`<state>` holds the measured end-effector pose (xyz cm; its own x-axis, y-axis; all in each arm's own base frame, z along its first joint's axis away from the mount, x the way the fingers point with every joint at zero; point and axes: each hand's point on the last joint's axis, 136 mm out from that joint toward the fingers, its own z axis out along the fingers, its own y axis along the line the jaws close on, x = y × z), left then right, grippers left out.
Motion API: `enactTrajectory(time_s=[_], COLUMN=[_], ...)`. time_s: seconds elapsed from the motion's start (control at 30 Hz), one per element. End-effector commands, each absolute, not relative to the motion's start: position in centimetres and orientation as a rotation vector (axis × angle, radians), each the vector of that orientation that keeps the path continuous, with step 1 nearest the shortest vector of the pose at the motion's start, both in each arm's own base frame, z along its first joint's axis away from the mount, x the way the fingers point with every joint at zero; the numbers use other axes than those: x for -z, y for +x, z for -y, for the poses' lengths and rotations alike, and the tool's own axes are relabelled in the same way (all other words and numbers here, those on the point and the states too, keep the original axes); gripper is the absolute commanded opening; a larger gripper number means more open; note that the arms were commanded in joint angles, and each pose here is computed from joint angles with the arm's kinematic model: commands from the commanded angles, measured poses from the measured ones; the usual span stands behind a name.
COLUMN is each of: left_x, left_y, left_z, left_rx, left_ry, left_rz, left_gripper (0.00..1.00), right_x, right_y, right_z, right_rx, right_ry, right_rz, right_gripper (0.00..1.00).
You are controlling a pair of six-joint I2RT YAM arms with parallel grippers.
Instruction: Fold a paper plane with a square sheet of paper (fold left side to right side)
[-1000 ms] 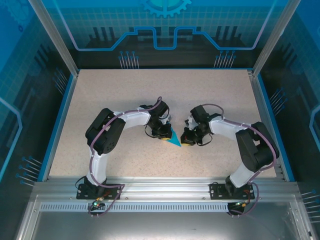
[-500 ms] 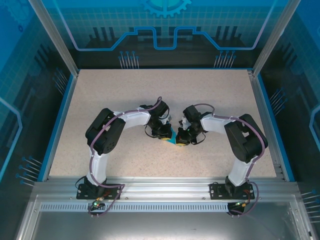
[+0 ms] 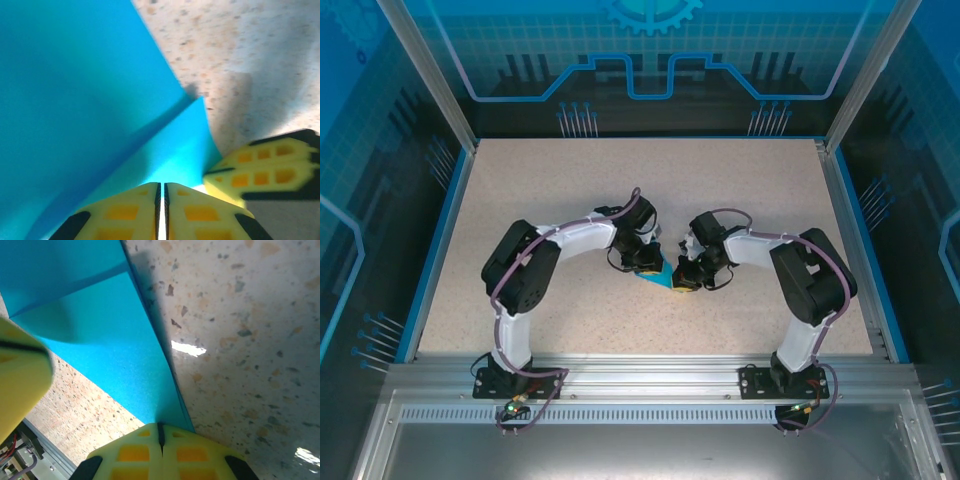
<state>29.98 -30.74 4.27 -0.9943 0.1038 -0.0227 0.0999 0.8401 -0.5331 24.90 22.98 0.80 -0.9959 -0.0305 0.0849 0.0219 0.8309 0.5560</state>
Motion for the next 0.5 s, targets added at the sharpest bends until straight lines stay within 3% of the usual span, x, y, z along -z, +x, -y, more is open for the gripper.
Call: enactTrajectory(time_s=[0.0, 0.47], left_x=[-6.5, -3.2], left_y=[28.5, 27.9], left_z=[32.7, 33.5], left_rx=[-1.012, -0.951], left_ry=[-0.257, -0.183], left_rz=[2.954, 2.881], left_gripper=[0.14, 0.12], right_x=[2.4, 2.4], right_y=[21.5, 21.6], right_z=[-19.8, -19.9], right_rx=[0.634, 0.638], right_ry=[-0.082, -0.097], right_rz=[2.849, 2.847], right_gripper=[0.0, 0.0])
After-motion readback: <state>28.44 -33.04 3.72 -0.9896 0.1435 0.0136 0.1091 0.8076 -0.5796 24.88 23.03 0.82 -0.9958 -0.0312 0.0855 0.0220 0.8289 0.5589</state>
